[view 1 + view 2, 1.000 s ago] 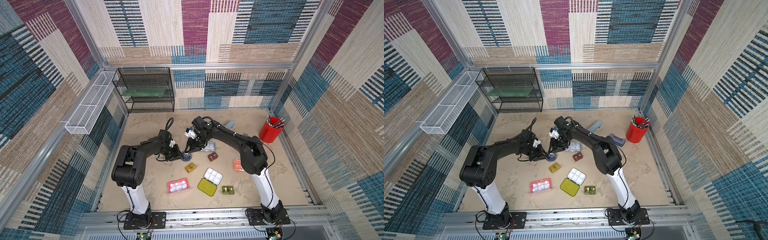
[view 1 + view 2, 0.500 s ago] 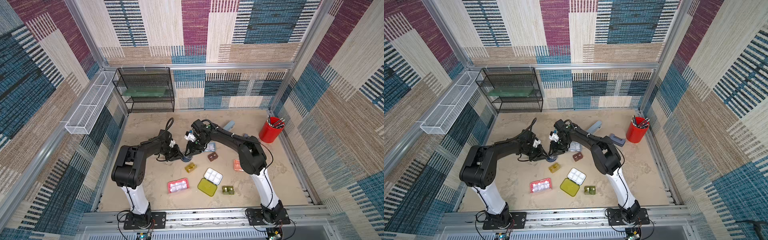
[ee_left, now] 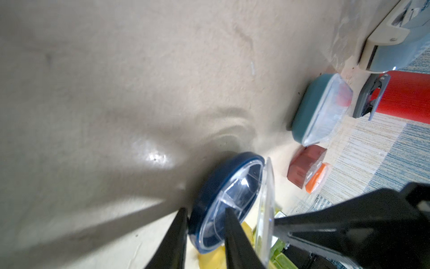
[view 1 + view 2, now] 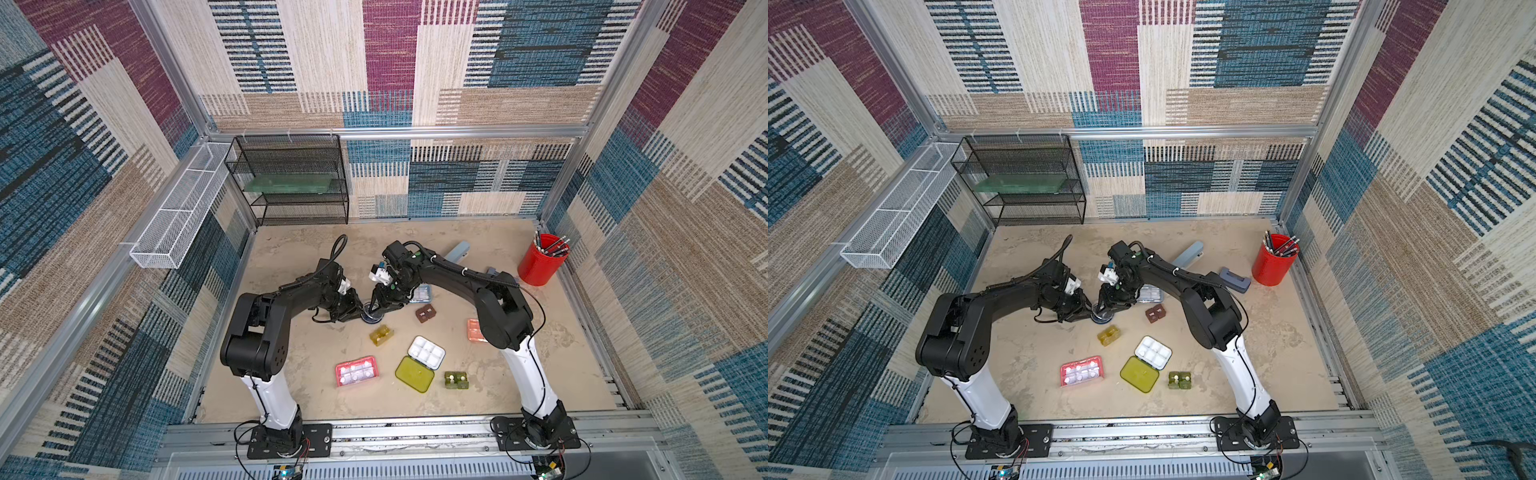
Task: Close pillboxes
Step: Close the lid on the pillbox.
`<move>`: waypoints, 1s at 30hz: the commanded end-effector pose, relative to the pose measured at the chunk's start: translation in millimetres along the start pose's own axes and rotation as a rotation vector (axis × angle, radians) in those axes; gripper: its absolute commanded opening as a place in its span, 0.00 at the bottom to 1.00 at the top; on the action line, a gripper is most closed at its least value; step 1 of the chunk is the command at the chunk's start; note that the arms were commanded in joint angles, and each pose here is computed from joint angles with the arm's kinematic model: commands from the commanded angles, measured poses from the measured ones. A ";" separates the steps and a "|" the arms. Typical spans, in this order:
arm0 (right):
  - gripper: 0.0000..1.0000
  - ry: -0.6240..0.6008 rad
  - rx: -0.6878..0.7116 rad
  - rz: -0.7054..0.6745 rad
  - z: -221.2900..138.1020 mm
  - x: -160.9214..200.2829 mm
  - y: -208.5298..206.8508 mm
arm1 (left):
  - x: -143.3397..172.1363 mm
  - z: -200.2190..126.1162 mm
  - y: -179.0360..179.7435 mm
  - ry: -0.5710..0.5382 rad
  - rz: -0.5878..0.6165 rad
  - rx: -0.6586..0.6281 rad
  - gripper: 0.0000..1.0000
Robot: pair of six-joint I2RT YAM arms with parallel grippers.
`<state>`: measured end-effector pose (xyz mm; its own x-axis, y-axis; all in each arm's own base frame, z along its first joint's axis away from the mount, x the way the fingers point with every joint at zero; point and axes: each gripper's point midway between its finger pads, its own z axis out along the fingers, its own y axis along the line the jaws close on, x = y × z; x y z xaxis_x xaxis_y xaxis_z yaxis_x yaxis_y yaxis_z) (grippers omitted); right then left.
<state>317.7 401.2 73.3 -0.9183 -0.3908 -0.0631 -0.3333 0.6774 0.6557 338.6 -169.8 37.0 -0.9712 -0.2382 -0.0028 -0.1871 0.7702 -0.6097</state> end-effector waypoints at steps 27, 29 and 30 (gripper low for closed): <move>0.82 -0.139 0.022 -0.010 -48.7 10.4 6.7 | 31.9 -81.6 -23.3 -0.077 0.049 0.044 0.62; 0.84 -0.148 0.041 0.009 -55.2 13.5 3.1 | 32.1 -88.9 -34.3 -0.092 0.071 0.086 0.75; 0.84 -0.153 0.052 0.030 -59.5 15.8 1.7 | 32.0 -90.8 -39.1 -0.095 0.077 0.110 0.81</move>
<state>312.0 366.2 111.4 -0.9371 -0.3141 -0.1520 -0.3357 0.6924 0.6386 304.5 -145.3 119.5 -0.9575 -0.2619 -0.1209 -0.1273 0.7598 -0.6375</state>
